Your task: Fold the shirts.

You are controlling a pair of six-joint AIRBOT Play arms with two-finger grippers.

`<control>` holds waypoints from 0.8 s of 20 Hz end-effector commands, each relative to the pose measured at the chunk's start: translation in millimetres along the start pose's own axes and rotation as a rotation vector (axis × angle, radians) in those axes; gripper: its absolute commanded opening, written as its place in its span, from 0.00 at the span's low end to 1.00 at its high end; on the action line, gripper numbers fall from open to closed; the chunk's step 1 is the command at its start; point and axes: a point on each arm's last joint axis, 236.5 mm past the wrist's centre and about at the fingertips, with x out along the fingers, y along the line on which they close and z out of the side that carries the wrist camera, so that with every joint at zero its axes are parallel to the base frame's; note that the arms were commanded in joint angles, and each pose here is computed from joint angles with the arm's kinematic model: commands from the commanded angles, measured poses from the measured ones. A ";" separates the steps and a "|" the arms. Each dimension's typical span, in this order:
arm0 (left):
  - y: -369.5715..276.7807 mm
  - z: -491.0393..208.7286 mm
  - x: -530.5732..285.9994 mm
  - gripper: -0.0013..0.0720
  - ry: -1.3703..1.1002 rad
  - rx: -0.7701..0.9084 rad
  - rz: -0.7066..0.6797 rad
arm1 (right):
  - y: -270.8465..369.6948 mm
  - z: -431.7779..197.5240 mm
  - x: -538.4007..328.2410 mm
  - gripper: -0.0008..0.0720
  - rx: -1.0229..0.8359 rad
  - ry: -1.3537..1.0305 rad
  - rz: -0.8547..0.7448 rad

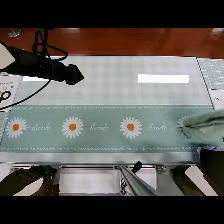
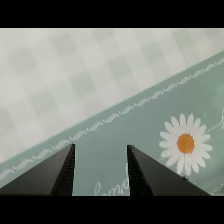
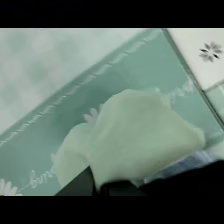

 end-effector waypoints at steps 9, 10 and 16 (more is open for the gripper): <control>84.4 108.8 -44.4 0.57 -0.483 0.028 0.209 | -121.2 -79.9 -27.0 0.03 0.331 0.126 -0.400; 94.1 114.3 -50.8 0.57 -0.514 0.017 0.230 | -132.3 -92.9 -25.3 0.03 0.341 0.165 -0.451; 151.5 125.4 -82.1 0.57 -0.604 0.004 0.363 | -182.5 -160.1 -51.7 0.03 0.321 0.339 -0.761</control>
